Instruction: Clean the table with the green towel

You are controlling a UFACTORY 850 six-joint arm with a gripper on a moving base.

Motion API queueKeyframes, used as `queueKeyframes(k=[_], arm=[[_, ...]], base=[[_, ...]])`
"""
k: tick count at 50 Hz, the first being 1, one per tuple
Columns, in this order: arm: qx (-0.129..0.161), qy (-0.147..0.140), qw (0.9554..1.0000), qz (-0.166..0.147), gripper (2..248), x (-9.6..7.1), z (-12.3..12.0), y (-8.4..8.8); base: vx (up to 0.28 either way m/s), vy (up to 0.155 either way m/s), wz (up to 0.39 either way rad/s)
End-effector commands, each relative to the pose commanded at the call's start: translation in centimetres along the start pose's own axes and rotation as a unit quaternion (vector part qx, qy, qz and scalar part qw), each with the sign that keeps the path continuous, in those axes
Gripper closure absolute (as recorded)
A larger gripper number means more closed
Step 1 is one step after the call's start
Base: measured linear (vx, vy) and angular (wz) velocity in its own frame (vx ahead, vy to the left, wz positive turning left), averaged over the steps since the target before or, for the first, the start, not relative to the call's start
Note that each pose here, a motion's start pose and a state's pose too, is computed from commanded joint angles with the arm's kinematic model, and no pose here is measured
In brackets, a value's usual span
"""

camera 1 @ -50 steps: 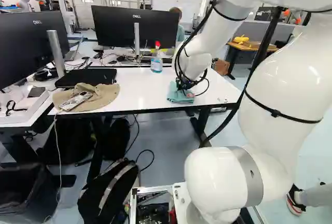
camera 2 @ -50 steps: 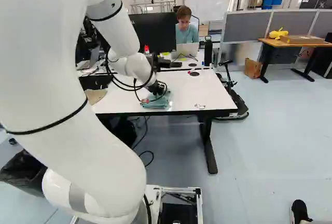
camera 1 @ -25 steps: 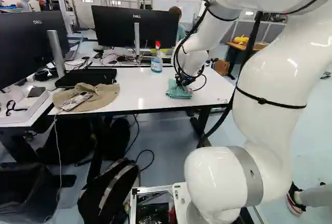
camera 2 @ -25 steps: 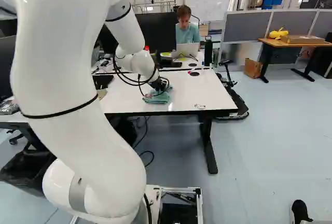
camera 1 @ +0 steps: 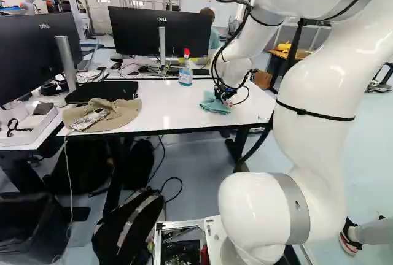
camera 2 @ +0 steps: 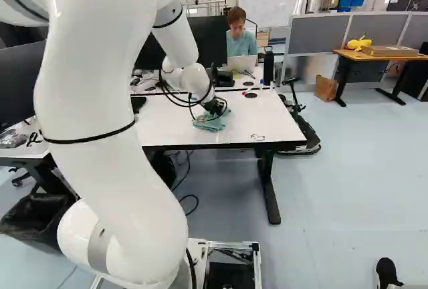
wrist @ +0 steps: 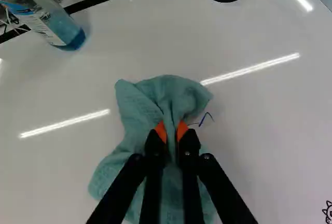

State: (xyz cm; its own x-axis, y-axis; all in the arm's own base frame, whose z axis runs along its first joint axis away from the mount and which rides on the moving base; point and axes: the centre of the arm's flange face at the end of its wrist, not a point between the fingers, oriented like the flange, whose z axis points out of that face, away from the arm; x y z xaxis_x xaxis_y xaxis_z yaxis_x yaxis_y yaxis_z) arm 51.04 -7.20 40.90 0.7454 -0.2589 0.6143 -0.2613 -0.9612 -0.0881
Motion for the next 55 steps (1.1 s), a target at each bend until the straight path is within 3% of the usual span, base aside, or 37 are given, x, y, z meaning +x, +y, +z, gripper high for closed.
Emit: queueKeyframes(k=[29,55], arm=[[-0.028,0.006,0.9989,0.036,208,1.1,0.4,4.7],[-0.037,-0.002,0.9983,0.046,208,-2.2,-2.5,6.0]], base=[[0.000,0.000,0.000],[0.000,0.000,0.000]])
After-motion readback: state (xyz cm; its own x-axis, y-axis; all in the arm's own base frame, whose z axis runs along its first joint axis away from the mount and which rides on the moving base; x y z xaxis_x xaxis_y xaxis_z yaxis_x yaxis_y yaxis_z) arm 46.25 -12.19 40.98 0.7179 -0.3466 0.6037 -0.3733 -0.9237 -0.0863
